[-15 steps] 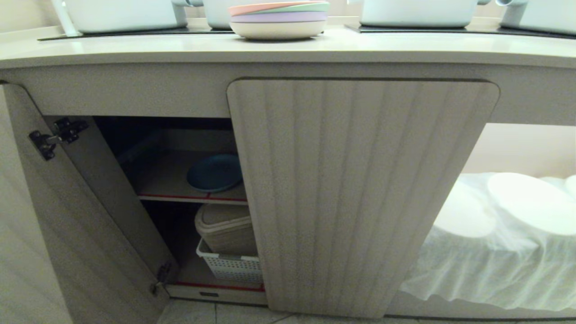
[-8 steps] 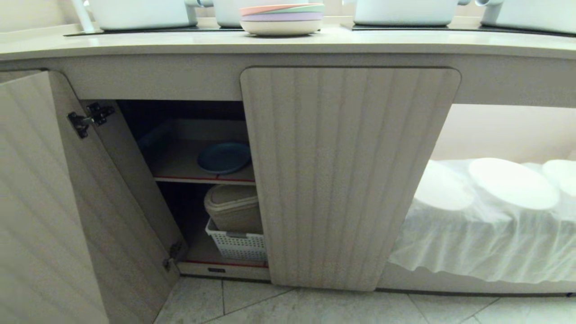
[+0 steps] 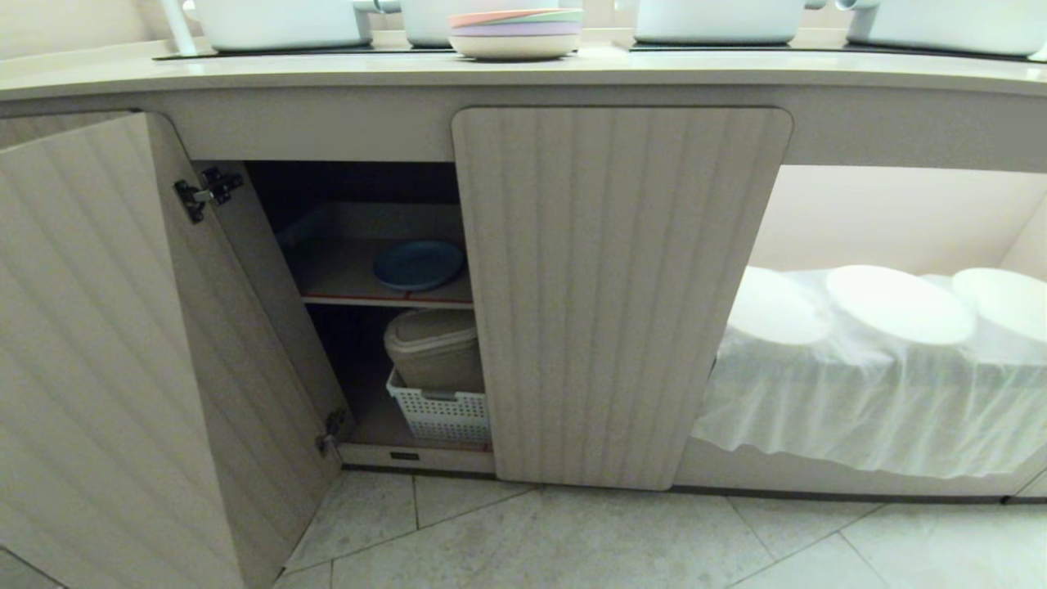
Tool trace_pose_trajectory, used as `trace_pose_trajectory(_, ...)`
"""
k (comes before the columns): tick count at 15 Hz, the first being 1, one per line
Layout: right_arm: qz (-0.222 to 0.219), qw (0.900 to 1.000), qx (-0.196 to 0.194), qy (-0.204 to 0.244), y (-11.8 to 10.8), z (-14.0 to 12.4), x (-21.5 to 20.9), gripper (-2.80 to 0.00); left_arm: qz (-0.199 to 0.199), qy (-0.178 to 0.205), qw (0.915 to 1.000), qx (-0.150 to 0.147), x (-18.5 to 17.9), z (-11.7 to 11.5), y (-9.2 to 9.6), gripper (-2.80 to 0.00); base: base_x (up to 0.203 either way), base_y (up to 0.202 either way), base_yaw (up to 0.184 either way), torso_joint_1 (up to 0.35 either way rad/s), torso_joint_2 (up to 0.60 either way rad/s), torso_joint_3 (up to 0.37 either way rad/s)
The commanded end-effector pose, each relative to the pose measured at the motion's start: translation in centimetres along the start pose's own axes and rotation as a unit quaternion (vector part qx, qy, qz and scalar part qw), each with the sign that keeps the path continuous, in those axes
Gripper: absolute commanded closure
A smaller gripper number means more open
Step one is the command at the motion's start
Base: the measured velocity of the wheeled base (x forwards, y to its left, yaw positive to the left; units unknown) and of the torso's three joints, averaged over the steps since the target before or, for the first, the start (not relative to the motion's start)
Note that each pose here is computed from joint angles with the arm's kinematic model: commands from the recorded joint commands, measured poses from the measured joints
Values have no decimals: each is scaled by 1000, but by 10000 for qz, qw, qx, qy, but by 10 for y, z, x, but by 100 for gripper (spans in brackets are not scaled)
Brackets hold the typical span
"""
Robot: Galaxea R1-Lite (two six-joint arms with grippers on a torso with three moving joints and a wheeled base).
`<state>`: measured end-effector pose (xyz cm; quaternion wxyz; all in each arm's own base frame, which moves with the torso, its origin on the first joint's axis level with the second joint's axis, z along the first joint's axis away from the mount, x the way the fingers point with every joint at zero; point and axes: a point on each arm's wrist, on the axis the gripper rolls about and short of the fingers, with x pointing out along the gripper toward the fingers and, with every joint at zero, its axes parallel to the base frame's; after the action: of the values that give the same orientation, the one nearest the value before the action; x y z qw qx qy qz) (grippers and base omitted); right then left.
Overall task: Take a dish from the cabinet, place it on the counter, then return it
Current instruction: Close the cabinet door
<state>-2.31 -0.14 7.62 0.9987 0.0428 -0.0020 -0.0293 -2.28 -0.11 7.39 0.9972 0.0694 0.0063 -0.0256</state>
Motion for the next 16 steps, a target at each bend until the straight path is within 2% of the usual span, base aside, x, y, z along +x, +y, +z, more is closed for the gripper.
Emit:
trace_pose_trajectory(1, 2, 10000, 2, 0, 0, 0, 0, 0, 6, 4, 10000, 1, 0, 0, 0, 0, 0, 0, 0, 0, 0, 0)
trace_pose_trajectory(16, 2, 10000, 2, 0, 0, 0, 0, 0, 13, 5, 10000, 32, 0, 0, 0, 0, 0, 0, 0, 0, 0, 0)
